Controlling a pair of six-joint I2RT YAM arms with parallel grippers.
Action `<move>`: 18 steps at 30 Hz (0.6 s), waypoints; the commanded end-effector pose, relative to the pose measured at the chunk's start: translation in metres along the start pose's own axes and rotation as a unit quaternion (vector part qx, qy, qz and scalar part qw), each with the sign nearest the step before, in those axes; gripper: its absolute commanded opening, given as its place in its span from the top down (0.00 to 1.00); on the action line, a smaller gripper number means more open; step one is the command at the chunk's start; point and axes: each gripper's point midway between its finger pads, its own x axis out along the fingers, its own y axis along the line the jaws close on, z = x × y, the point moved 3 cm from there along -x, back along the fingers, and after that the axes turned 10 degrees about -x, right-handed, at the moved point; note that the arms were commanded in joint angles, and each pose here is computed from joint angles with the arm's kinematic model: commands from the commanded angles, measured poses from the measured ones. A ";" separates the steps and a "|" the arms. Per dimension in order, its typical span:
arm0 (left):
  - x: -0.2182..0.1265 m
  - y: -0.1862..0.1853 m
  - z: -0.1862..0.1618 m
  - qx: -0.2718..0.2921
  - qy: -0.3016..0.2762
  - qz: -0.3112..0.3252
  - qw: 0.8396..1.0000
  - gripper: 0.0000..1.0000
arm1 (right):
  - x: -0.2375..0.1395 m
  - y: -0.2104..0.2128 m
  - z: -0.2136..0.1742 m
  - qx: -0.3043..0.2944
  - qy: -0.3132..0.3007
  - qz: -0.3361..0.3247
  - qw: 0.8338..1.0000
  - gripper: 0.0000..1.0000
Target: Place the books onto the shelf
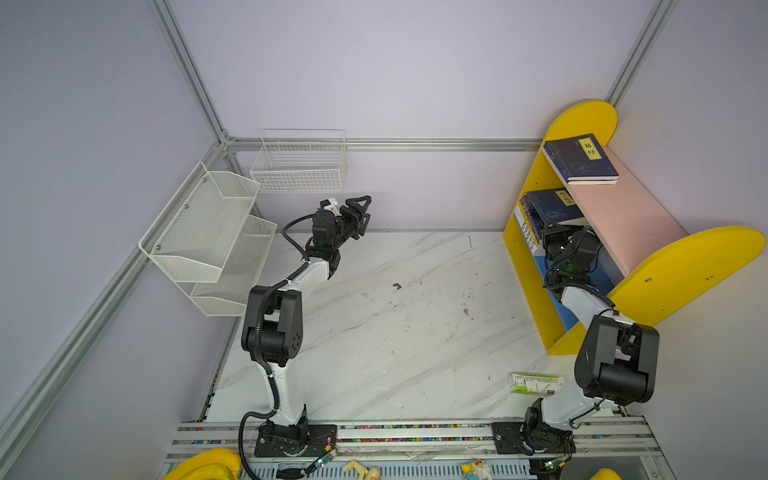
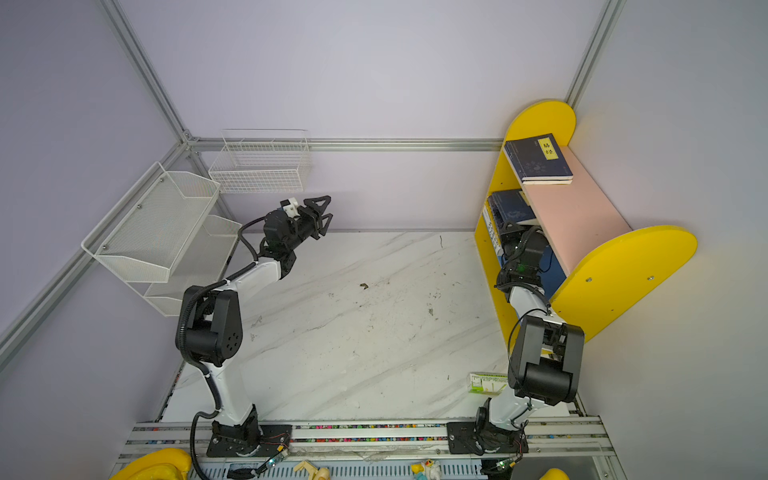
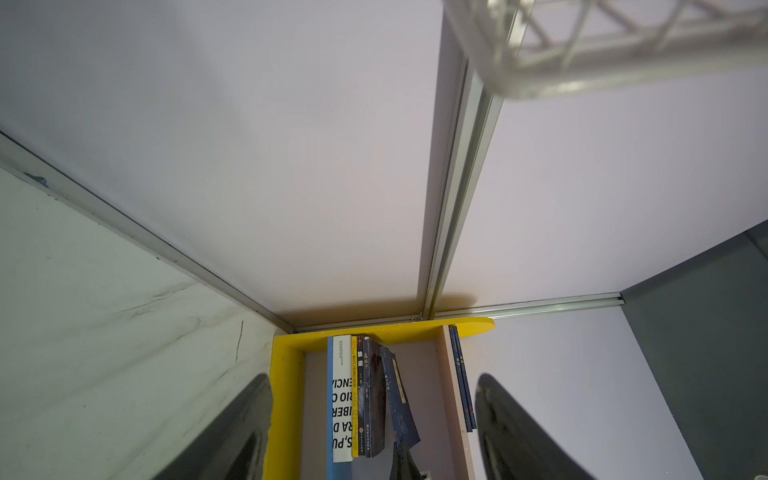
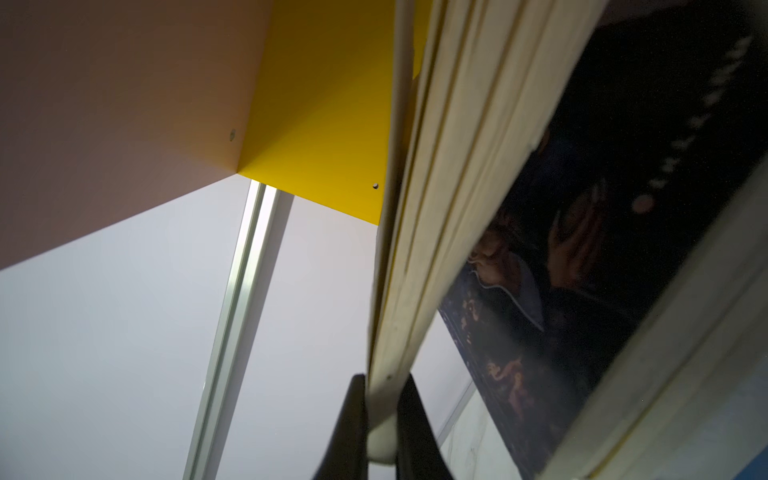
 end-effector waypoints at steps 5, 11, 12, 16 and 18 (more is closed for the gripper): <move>0.003 -0.003 0.004 0.005 0.004 -0.014 1.000 0.24 | 0.011 0.020 0.026 -0.034 -0.036 0.020 0.999 1.00; 0.005 0.004 0.006 0.003 0.000 -0.005 1.000 0.24 | 0.014 0.011 0.020 -0.039 -0.026 0.005 0.999 1.00; 0.005 0.005 0.007 0.002 0.000 -0.003 1.000 0.24 | 0.015 0.009 0.019 -0.040 -0.023 0.002 0.999 1.00; 0.005 0.009 0.007 0.001 -0.002 0.000 1.000 0.24 | 0.019 0.009 0.016 -0.047 -0.012 0.003 0.999 1.00; 0.005 0.008 0.007 0.001 -0.003 0.001 1.000 0.24 | 0.021 0.009 0.015 -0.047 -0.011 0.006 0.999 1.00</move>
